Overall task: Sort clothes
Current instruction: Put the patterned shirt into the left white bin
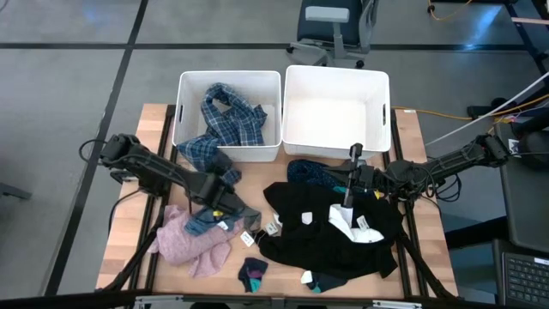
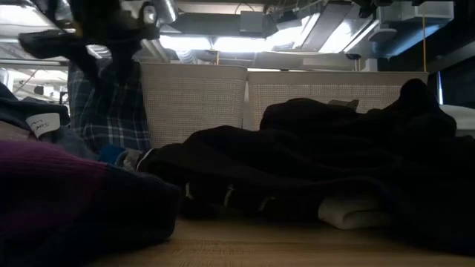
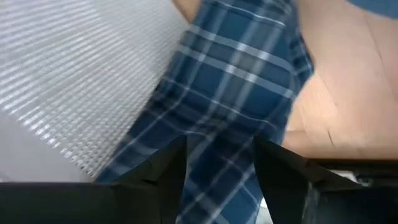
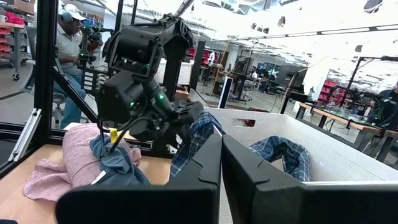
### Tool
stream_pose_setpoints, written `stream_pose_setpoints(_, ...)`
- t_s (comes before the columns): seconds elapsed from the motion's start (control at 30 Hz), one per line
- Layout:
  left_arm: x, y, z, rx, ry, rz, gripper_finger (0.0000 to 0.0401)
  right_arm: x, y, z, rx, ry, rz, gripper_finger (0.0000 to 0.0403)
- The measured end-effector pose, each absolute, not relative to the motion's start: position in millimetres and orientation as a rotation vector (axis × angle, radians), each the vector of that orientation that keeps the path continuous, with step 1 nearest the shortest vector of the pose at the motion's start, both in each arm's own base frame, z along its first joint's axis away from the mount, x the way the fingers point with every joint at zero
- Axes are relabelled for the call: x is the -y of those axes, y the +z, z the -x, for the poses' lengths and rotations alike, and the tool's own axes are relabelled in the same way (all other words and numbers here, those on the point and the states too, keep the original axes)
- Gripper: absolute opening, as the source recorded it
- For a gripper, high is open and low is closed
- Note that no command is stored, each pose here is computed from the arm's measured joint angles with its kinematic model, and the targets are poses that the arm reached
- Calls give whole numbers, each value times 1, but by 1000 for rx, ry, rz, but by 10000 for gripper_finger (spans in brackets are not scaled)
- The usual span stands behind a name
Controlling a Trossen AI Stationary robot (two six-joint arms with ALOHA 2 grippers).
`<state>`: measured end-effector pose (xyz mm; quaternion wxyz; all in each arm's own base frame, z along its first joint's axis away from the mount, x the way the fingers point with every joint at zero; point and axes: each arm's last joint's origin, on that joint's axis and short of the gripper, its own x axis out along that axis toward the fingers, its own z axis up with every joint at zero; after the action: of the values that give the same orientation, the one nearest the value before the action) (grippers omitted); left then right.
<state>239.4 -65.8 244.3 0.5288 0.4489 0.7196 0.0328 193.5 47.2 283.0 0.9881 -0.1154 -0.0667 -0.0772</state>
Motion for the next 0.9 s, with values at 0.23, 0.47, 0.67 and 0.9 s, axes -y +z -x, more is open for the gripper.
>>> stream_pose_setpoints(0.23, 72, 220, -222, -1802, -56, -1229, 172, -47, 283, -193, 136, -147, 213, 17)
stream_pose_setpoints(0.47, 63, 195, -214, -1813, -69, -1409, 172, -47, 283, -193, 136, -148, 214, 17)
stream_pose_setpoints(0.67, 53, 181, -209, -1860, -111, -1432, 154, -47, 283, -193, 136, -148, 214, 17)
stream_pose_setpoints(0.9, 46, 176, -207, -1883, -88, -1412, 23, -47, 283, -193, 137, -148, 214, 17)
